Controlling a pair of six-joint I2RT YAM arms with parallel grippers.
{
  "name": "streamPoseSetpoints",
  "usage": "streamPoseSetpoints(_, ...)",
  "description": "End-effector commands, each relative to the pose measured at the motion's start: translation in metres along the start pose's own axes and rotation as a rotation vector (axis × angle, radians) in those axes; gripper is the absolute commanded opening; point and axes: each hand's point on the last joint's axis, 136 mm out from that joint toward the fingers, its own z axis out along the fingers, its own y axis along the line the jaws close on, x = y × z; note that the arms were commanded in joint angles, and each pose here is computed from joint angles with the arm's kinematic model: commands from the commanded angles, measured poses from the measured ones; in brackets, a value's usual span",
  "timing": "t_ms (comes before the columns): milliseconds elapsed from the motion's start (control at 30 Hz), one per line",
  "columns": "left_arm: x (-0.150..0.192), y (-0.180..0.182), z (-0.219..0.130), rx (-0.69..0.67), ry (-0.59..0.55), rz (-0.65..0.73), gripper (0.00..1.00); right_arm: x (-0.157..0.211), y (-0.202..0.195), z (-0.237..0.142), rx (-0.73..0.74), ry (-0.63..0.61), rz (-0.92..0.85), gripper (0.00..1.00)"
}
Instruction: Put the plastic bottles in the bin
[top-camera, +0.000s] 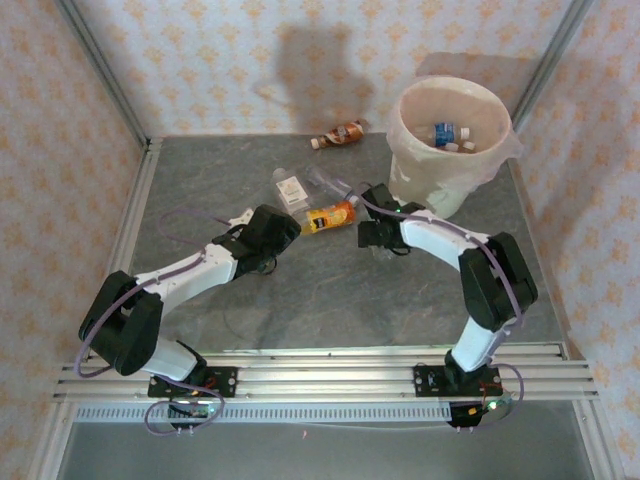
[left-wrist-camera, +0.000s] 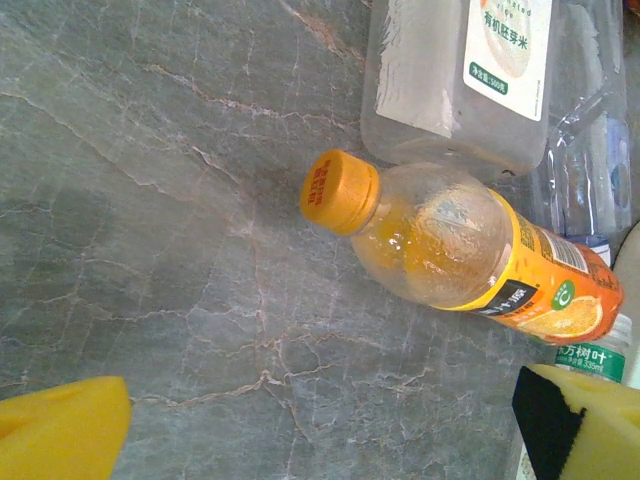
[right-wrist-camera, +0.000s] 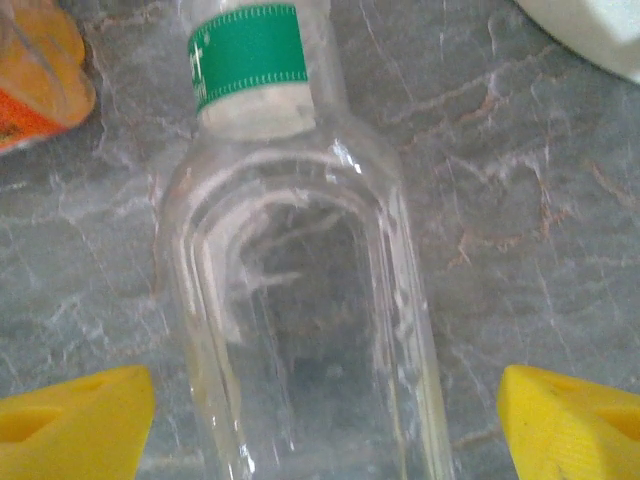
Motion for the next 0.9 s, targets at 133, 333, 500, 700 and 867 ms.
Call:
streamPoseSetpoints(133,-0.008,0.003,-0.007,-0.002,-0.027,-0.011,1.0,-0.02,0.0,0.03,0.063,-0.019,-0.047,0.88)
streamPoseSetpoints(333,-0.013,-0.011,-0.02,0.062,-0.04,0.043,1.0,-0.022,-0.002,0.028,0.072,-0.035,-0.063,0.66)
streamPoseSetpoints(500,-0.027,-0.02,-0.036,0.093,-0.1,0.074,1.0,-0.033,0.003,-0.008,-0.004,-0.101,-0.079,0.55)
streamPoseSetpoints(700,-0.031,-0.024,-0.04,0.122,-0.123,0.054,1.0,-0.067,0.011,-0.08,-0.11,-0.232,-0.108,0.52)
streamPoseSetpoints(867,-0.028,-0.02,-0.035,0.111,-0.111,0.043,1.0,-0.106,0.038,-0.163,-0.324,-0.418,-0.119,0.51)
